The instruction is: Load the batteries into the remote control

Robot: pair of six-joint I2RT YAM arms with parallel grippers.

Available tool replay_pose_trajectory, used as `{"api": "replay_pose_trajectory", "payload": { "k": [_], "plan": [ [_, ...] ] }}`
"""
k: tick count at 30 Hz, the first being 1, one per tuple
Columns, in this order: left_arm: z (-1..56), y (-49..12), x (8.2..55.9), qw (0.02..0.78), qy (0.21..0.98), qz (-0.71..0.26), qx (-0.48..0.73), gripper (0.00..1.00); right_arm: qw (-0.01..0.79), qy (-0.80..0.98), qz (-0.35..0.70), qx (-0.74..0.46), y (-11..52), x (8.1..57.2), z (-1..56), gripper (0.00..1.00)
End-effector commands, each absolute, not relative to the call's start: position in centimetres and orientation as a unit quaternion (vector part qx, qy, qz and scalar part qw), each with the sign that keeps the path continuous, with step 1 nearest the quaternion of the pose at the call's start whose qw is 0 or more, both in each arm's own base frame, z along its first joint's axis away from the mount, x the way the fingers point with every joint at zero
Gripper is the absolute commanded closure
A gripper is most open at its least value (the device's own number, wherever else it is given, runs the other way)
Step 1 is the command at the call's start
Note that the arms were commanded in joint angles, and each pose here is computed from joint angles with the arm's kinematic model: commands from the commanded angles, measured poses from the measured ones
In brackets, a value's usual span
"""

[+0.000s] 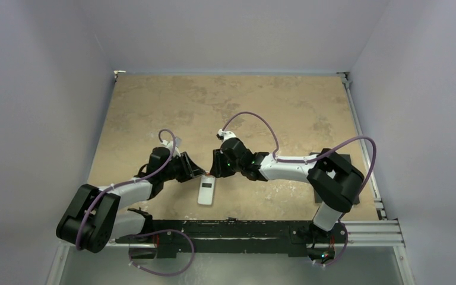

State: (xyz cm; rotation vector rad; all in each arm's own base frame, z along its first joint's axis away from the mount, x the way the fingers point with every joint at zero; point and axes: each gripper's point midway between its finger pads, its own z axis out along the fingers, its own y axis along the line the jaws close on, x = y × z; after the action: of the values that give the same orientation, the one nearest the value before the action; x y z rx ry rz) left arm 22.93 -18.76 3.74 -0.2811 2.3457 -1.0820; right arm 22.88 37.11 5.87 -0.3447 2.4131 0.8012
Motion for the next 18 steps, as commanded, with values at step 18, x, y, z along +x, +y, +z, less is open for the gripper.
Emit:
{"api": "replay_pose_trajectory", "payload": {
  "k": [18],
  "plan": [
    [4.98,-19.10,24.21,0.299,0.857,-0.411,-0.083,0.75,0.288,0.889,0.333,-0.124,39.08,23.55,7.25,0.68]
  ]
}}
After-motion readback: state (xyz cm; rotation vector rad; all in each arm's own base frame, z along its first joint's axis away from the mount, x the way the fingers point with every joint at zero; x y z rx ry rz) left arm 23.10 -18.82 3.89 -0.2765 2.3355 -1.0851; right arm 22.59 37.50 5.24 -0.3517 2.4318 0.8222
